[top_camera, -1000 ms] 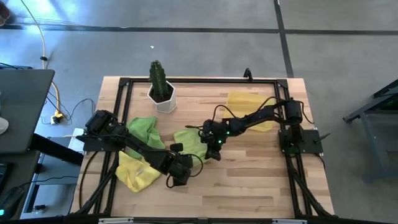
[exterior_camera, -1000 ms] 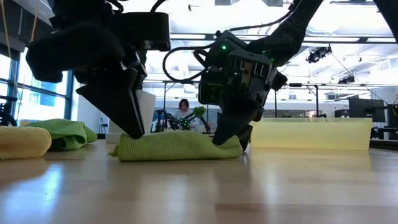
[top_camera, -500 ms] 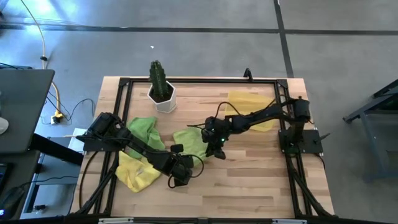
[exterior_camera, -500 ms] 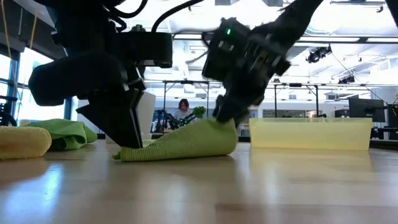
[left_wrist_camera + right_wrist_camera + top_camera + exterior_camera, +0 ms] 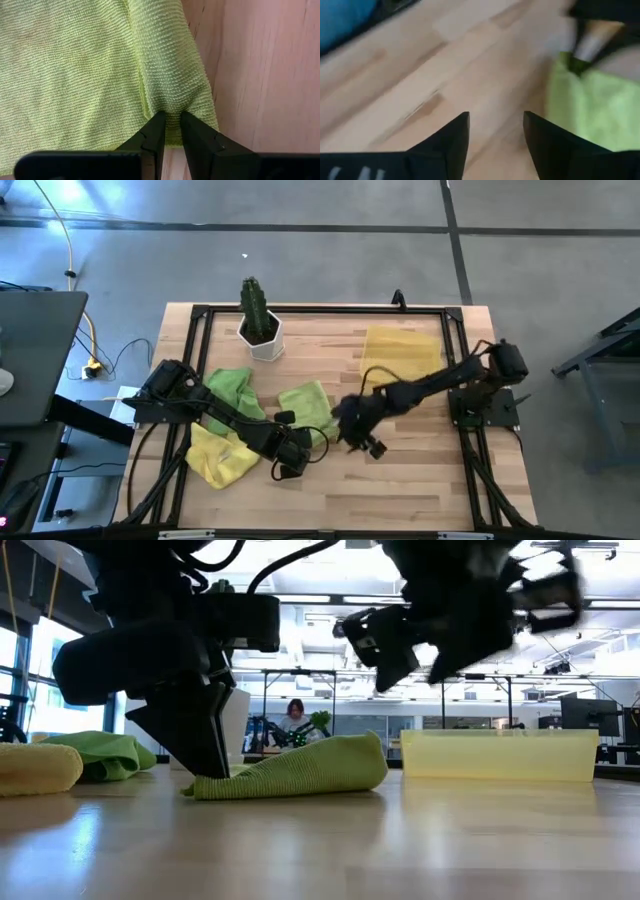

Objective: Roll microfiber towels into tight, uniform cylinder then place into a basket
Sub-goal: Roll the light green microfiber cloth

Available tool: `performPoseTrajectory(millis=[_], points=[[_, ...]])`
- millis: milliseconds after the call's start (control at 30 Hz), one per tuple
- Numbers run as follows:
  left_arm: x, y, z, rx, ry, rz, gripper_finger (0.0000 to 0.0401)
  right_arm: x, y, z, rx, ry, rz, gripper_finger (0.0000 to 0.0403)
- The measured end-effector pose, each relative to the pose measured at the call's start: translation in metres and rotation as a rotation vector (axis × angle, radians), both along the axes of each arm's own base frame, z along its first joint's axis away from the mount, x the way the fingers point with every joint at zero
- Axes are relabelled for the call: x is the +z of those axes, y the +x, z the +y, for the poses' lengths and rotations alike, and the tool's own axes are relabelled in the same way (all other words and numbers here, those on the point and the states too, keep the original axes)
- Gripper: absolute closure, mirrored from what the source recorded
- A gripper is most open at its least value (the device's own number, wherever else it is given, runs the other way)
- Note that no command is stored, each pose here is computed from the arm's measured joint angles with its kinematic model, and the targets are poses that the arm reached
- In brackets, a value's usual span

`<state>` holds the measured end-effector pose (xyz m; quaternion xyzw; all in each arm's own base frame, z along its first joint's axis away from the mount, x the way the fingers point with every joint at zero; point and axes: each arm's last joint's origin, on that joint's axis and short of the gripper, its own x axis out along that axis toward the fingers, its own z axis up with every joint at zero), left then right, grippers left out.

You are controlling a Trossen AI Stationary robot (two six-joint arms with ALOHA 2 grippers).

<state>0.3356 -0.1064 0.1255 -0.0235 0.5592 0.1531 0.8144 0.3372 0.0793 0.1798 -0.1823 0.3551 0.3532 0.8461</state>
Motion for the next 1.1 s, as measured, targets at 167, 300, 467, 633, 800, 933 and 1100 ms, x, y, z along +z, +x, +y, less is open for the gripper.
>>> performPoseTrajectory(millis=[167,300,467,633,800,933,1100], points=[[0.000,0.000,0.000,0.003,-0.001,-0.001,0.0346,-0.025,0.011,0.016,-0.024,-0.205,-0.089,0.0222],[-0.001,0.000,0.000,0.003,-0.001,0.000,0.0346,-0.040,0.016,0.013,-0.071,-0.275,-0.078,0.0233],[-0.001,0.000,0.000,0.003,0.000,0.002,0.0346,-0.038,0.017,0.008,-0.124,-0.263,-0.064,0.0245],[-0.001,0.000,0.000,0.003,0.000,0.003,0.0346,-0.027,0.016,0.006,-0.166,-0.294,-0.103,0.0246],[-0.001,0.000,0.000,0.005,0.000,0.002,0.0346,-0.030,0.017,0.000,-0.188,-0.309,-0.087,0.0244],[-0.001,0.000,0.000,0.016,-0.004,0.000,0.0346,-0.041,0.019,-0.007,-0.214,-0.314,-0.038,0.0244],[-0.001,0.000,0.000,0.024,-0.008,-0.005,0.0346,-0.049,0.019,-0.015,-0.227,-0.326,0.008,0.0244]])
